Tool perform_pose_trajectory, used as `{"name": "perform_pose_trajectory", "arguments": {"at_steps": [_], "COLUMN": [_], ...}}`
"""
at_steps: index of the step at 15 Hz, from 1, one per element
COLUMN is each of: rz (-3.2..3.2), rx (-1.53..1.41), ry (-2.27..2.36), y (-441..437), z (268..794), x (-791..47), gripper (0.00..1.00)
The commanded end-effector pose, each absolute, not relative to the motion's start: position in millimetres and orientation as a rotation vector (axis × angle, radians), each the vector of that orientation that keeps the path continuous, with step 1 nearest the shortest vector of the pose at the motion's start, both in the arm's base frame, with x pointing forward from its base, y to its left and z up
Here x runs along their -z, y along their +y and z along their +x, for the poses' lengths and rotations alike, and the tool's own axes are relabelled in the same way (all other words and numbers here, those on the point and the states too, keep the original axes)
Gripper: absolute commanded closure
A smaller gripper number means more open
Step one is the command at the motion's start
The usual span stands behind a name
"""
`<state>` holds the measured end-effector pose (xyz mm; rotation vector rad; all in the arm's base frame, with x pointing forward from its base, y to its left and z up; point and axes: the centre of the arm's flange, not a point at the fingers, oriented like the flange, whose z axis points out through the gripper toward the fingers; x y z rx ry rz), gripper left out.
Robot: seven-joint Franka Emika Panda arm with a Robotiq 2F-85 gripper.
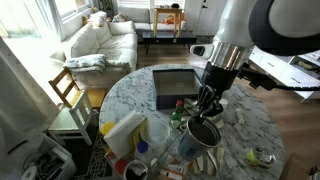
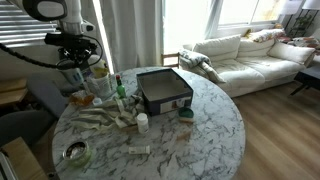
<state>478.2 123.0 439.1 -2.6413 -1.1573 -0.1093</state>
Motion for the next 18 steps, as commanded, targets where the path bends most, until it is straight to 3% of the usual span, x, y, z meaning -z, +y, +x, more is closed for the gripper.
{"name": "perform_pose_trajectory", "arguments": {"at_steps": [1, 5, 15, 18], "rz": [-2.642, -2.643, -2.777, -2.832], "rx": [0.106, 0.104, 0.397, 0.328], "ry": [-1.155, -1.152, -0.891, -0.835], "y": [123.1, 123.2, 135.6, 139.6], "z": [479.1, 479.9, 545.8, 554.3], "x": [-437.1, -435.6, -433.6, -425.7], "gripper": [0.96, 0.99, 0.99, 0.99]}}
